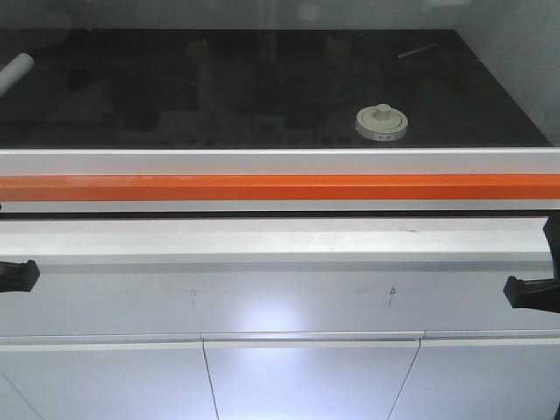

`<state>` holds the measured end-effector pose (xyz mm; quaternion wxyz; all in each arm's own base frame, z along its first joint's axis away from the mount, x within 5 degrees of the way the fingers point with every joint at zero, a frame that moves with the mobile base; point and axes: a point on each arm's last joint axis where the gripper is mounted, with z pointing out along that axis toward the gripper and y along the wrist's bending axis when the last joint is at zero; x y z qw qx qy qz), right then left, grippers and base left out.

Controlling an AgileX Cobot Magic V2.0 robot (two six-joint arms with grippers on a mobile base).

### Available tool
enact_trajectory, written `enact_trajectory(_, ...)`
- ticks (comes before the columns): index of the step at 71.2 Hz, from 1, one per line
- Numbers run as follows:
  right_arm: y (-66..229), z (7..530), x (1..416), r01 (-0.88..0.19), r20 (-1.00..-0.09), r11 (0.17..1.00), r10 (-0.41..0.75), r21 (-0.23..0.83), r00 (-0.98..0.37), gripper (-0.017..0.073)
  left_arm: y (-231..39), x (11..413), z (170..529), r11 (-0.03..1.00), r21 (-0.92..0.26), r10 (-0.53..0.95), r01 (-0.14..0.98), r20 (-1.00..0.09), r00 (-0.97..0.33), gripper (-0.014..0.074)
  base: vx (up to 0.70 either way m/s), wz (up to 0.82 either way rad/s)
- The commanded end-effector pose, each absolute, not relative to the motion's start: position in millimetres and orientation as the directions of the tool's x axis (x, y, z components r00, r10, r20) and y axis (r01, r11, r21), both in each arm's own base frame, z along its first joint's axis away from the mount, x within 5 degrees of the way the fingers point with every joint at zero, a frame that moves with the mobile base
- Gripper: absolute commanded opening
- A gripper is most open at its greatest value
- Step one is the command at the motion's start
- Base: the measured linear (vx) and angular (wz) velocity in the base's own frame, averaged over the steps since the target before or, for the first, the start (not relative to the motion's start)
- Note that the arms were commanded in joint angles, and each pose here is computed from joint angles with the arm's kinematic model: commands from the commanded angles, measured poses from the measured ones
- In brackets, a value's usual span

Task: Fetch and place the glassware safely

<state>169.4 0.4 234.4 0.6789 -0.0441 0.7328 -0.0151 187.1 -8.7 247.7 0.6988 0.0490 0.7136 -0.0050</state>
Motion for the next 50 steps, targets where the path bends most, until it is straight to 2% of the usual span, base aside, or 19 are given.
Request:
enact_trajectory(1, 2, 245, 181, -0.058, -0.996, 0.996, -0.066, -0.070, 0.055, -0.0001, -12, 195, 258, 0.993, 0.066, 0.057, 0.094, -0.993, 0.099, -0.0007, 0.00, 0.00)
enact_trajectory(29, 5, 207, 218, -0.115, -0.999, 0.993, -0.023, -0.028, 0.049, -0.0001, -14, 223, 229, 0.993, 0.045, 0.032, 0.111, -0.993, 0.115, -0.0007, 0.00, 0.00)
enact_trajectory(50, 4, 197, 247, -0.120, -0.999, 0.992, -0.025, -0.027, 0.025, -0.0001, -14, 228, 224, 0.993, 0.040, 0.024, 0.113, -0.990, 0.136, -0.0007, 0.00, 0.00)
